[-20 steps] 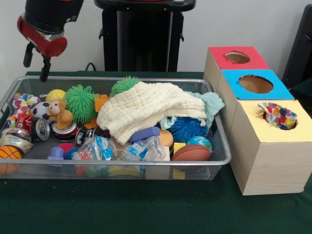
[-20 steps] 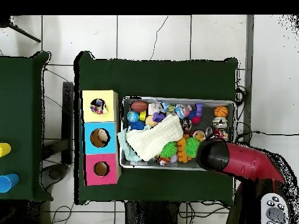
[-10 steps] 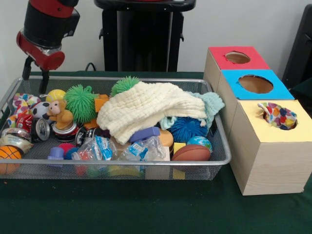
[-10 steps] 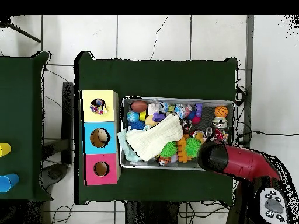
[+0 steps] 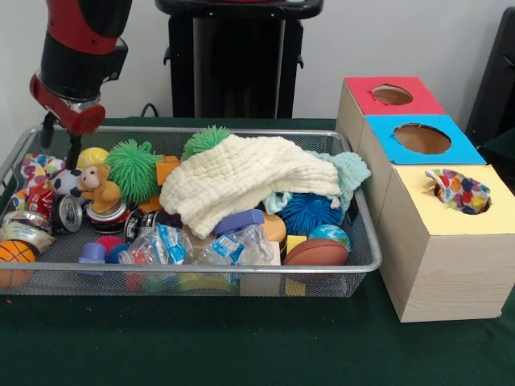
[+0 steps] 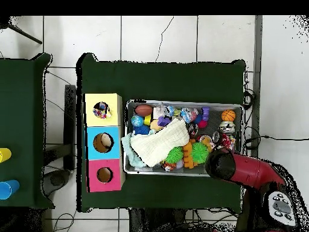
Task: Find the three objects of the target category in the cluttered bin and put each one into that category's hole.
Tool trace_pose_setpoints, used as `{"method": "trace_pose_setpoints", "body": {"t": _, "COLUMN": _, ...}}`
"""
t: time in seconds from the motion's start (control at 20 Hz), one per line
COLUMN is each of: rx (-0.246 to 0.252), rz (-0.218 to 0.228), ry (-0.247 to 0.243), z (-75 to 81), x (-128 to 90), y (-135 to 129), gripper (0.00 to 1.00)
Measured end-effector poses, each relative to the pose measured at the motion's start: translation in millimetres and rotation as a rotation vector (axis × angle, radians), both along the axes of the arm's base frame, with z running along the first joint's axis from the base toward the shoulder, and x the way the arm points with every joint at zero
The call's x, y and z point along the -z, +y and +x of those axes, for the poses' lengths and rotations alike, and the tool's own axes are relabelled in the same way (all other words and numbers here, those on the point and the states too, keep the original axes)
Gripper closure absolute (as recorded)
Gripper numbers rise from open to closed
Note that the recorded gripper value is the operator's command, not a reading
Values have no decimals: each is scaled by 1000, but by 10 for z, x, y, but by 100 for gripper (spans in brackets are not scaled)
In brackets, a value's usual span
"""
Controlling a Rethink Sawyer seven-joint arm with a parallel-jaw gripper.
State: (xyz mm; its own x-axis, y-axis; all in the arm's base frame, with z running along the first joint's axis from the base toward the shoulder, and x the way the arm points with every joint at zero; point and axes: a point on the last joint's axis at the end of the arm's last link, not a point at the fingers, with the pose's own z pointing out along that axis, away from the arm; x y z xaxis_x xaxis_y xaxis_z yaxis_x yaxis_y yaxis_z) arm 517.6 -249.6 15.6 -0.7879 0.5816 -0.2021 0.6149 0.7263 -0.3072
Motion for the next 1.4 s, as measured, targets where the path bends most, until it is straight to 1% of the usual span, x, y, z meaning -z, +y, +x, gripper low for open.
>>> {"method": "trace_pose_setpoints", "body": {"t": 0.25, "rx": 2, "rz": 5, "ry": 17, "z": -61, "x": 83, "y": 5, "gripper": 0}}
{"method": "trace_pose_setpoints", "body": {"t": 0.6, "rx": -1, "rz": 3, "ry": 16, "z": -87, "x": 129, "y": -4, "gripper": 0}}
{"method": "trace_pose_setpoints", "body": {"t": 0.8, "rx": -1, "rz": -3, "ry": 18, "z": -132, "x": 170, "y": -32, "gripper": 0}}
{"method": "trace_pose_setpoints", "body": {"t": 1.1, "rx": -2, "rz": -26, "ry": 4, "z": -168, "x": 137, "y": -129, "gripper": 0}}
{"method": "trace_pose_setpoints", "body": {"t": 1.4, "rx": -6, "rz": -34, "ry": -10, "z": -188, "x": 170, "y": -173, "gripper": 0}}
